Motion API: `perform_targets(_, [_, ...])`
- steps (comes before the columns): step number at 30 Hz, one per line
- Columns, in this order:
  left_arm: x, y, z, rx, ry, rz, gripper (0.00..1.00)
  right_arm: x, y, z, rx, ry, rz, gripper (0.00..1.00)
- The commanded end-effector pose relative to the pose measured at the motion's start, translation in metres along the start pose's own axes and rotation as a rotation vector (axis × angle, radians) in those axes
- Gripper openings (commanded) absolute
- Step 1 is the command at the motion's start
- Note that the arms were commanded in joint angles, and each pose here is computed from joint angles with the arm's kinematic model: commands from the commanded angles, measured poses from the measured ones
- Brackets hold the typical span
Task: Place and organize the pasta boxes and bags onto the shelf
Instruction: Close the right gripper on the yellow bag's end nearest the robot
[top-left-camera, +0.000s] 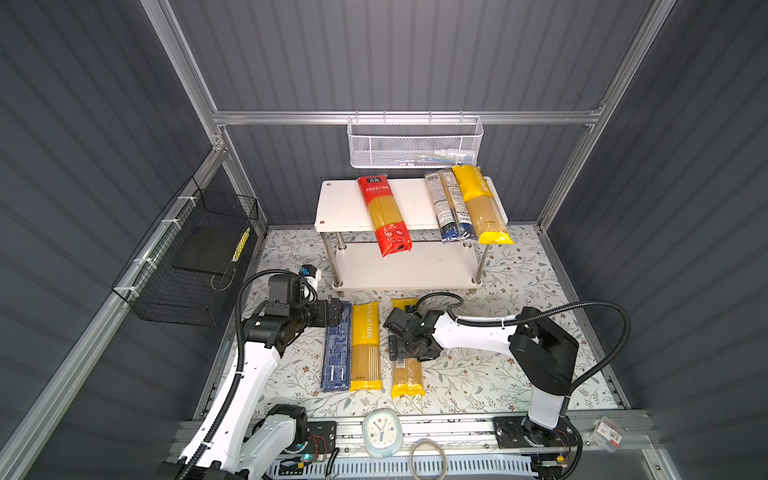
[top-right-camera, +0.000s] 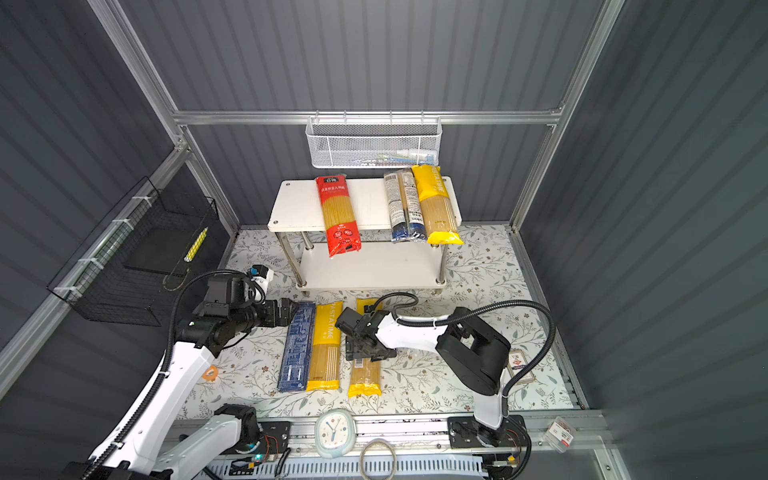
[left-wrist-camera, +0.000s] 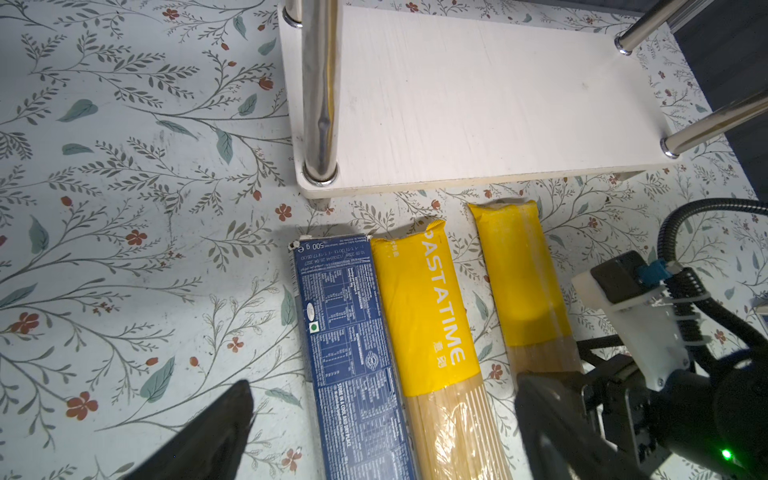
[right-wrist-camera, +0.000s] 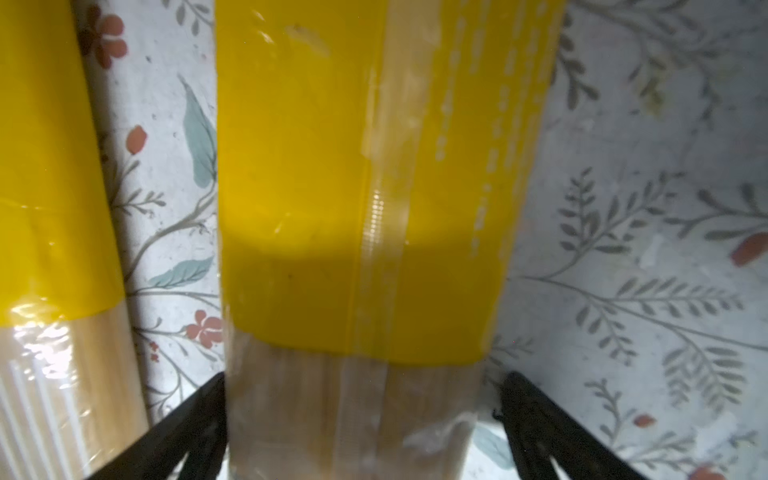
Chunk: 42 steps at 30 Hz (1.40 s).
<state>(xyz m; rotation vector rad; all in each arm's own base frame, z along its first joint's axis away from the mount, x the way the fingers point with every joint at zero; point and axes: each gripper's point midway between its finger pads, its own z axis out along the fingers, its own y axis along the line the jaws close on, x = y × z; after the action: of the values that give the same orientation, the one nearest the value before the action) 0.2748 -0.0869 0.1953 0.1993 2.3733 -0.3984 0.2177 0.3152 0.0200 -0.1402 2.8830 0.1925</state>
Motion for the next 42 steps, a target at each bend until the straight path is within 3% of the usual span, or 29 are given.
perform_targets(1, [0.002, -0.007, -0.002, 0.034, 0.004, 0.027, 0.99, 0.01, -0.017, 0.009, 0.061, 0.062, -0.004, 0.99])
perform_targets(12, [0.004, -0.003, -0.001, 0.011, 0.013, 0.026, 0.99, 0.004, 0.003, 0.013, 0.016, 0.07, 0.009, 0.99])
perform_targets(24, [0.006, -0.002, 0.001, 0.012, 0.026, 0.025, 0.99, 0.026, -0.006, 0.032, 0.128, 0.156, -0.025, 0.97])
perform_targets(29, [0.005, -0.002, 0.0, 0.012, 0.021, 0.026, 0.99, 0.026, -0.009, 0.026, 0.116, 0.134, -0.014, 0.9])
perform_targets(37, [0.005, -0.003, -0.002, 0.009, 0.013, 0.028, 0.99, 0.032, -0.014, 0.026, 0.093, 0.126, 0.003, 0.65])
perform_targets(42, [0.005, -0.003, -0.002, 0.01, 0.016, 0.026, 0.99, 0.03, -0.016, 0.02, 0.067, 0.098, 0.02, 0.56])
